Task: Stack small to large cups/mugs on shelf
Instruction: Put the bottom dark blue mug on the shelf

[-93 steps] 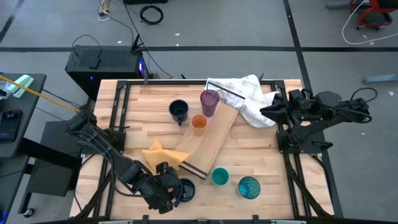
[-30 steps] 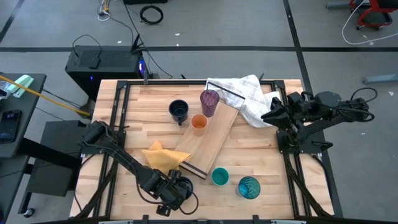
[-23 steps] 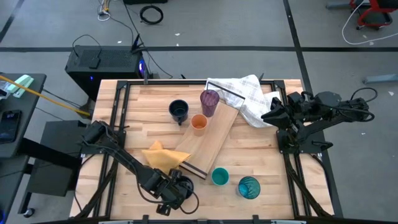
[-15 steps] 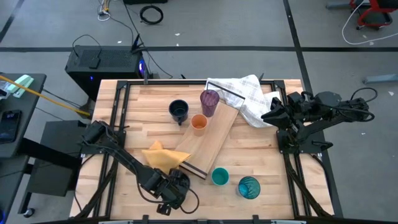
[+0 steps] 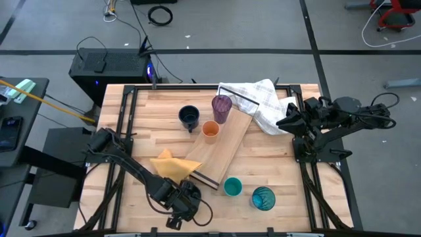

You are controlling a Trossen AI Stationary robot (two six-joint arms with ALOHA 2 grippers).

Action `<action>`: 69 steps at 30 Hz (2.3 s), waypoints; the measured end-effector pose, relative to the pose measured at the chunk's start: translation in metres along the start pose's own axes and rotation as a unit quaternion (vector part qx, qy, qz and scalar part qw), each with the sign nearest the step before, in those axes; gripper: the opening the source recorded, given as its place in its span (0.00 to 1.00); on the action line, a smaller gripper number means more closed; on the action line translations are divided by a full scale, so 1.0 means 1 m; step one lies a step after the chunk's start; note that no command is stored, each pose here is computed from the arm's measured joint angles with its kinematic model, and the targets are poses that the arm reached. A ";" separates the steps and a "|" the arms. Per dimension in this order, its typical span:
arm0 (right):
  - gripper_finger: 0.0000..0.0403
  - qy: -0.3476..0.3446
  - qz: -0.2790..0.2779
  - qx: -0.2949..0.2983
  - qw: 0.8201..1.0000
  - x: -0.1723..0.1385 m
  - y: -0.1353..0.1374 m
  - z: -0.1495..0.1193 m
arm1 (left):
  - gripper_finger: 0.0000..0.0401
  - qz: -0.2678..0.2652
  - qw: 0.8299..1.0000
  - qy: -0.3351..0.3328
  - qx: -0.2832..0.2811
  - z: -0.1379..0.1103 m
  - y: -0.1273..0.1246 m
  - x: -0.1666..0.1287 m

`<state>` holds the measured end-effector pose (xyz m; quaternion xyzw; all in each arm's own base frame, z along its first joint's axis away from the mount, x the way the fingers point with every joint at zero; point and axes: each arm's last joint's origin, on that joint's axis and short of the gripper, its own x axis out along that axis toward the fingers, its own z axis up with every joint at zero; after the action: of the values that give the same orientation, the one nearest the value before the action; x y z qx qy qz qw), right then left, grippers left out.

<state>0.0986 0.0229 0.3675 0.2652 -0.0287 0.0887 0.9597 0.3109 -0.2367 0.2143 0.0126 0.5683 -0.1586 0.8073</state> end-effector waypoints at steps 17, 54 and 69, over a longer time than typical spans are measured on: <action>0.22 -0.002 -0.007 -0.005 1.000 0.000 -0.001 0.000 | 0.08 0.015 0.999 -0.034 -0.002 0.029 -0.012 -0.049; 0.22 0.015 -0.017 -0.015 1.000 0.000 -0.002 -0.003 | 0.08 0.086 0.966 -0.241 -0.026 0.094 0.024 -0.166; 0.22 0.015 -0.017 -0.016 1.000 0.000 -0.002 -0.003 | 0.08 0.124 0.973 -0.194 -0.017 0.099 0.100 -0.175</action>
<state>0.0990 0.0226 0.3633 0.2493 -0.0113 0.0763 0.9654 0.3752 -0.1198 0.3946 0.0388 0.3977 -0.0468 0.9155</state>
